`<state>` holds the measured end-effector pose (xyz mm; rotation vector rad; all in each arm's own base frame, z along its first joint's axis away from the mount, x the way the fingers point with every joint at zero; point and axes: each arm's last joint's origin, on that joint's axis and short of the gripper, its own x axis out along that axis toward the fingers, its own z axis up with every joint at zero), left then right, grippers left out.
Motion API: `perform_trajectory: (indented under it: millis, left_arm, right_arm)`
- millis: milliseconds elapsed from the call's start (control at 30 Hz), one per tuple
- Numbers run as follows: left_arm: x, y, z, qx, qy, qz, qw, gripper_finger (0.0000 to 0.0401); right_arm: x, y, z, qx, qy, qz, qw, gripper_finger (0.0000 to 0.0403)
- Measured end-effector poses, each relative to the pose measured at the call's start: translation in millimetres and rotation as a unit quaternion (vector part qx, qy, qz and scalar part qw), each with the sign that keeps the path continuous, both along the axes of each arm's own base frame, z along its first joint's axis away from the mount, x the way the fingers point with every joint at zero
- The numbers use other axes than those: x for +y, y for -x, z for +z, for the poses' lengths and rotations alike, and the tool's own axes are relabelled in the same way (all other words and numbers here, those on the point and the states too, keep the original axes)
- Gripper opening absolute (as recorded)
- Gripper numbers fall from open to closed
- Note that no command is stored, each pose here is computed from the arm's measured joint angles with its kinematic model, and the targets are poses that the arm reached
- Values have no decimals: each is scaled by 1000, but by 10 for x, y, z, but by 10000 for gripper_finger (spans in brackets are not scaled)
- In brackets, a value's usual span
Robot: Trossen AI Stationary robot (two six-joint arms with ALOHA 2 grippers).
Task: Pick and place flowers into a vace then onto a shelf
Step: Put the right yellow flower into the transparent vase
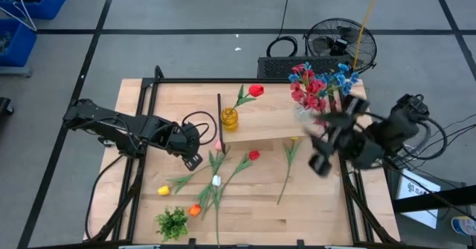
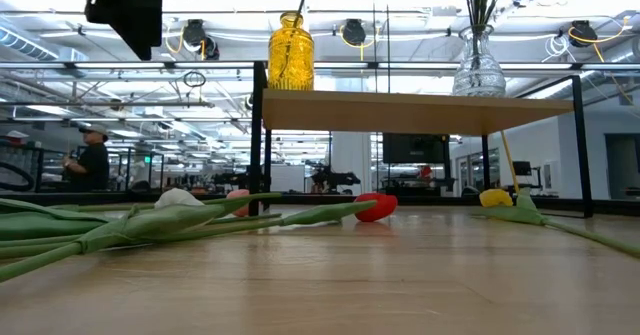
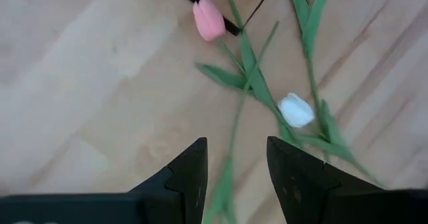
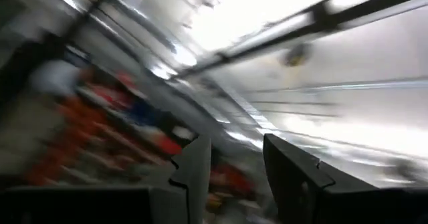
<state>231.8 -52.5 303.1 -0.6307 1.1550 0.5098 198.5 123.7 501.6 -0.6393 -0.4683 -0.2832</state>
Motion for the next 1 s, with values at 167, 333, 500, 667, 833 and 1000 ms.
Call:
perform_trajectory:
  millis: [167,333,500,667,833,1000]
  left_arm:
    - [-124,7,-28,20,72,36,997,156]
    - [-313,-51,-155,48,61,-26,997,156]
    - [-459,-259,-429,81,40,-73,993,156]
    - [-473,-476,-798,140,21,-99,985,156]
    - [-384,-664,-1048,156,20,-122,980,156]
    - [-230,-748,-1169,159,24,-122,979,156]
  right_arm:
    - [150,-102,-196,76,-50,131,987,130]
    - [199,-146,-450,202,-93,179,958,130]
    - [151,-142,-782,351,-201,160,900,130]
    - [97,-149,-1070,420,-344,115,832,130]
    - [120,-217,-1523,463,-385,113,790,130]
    - [78,-307,-2006,470,-432,137,758,130]
